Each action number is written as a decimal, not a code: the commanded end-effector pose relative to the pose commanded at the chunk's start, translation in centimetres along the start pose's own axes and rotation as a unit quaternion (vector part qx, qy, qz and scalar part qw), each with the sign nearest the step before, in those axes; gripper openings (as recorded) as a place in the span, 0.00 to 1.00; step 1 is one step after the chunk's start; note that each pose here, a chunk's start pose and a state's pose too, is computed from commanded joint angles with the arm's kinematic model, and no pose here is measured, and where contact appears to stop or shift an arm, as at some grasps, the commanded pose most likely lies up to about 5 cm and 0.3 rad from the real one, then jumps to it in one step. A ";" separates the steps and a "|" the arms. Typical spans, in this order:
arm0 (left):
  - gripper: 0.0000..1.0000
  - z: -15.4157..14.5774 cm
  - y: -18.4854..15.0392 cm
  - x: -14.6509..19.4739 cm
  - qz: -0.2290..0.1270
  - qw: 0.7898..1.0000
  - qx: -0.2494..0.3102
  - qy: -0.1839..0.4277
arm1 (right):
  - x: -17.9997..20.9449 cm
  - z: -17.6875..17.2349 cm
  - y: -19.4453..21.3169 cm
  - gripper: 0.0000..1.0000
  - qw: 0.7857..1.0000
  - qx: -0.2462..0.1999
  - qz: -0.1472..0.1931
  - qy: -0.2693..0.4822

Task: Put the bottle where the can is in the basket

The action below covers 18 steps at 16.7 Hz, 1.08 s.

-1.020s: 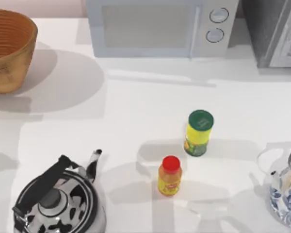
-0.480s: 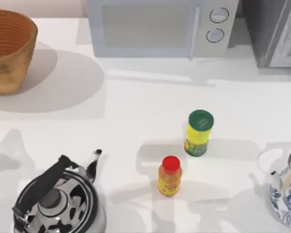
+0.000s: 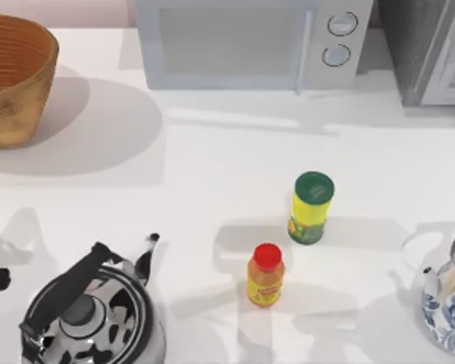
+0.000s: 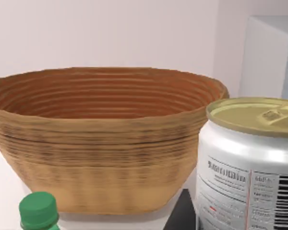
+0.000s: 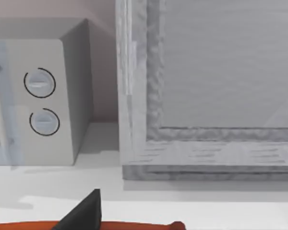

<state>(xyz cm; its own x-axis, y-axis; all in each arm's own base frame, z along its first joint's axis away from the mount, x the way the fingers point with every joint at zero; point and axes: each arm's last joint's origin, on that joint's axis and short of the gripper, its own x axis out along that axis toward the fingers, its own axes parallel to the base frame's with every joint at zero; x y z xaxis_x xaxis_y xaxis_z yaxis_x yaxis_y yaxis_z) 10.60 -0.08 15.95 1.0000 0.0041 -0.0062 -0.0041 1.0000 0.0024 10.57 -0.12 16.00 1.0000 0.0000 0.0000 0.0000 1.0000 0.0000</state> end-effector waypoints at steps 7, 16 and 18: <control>0.00 2.4 -0.6 1.0 -0.064 0.998 0.001 -0.002 | 0.0 0.0 0.0 1.00 1.000 0.000 0.000 0.000; 0.00 8.0 -4.0 9.6 -0.303 0.953 0.003 -0.007 | 0.0 0.0 0.0 1.00 1.000 0.000 0.000 0.000; 0.00 8.0 -5.3 12.7 -0.361 0.933 0.004 -0.009 | 0.0 0.0 0.0 1.00 1.000 0.000 0.000 0.000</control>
<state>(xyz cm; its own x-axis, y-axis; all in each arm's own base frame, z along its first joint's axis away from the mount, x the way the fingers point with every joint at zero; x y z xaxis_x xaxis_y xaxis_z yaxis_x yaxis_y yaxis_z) 23.41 -5.32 23.86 0.7421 -0.6702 0.0070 0.6701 0.7422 0.0108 10.57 -0.12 16.00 1.0000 0.0000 0.0000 0.0000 1.0000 0.0000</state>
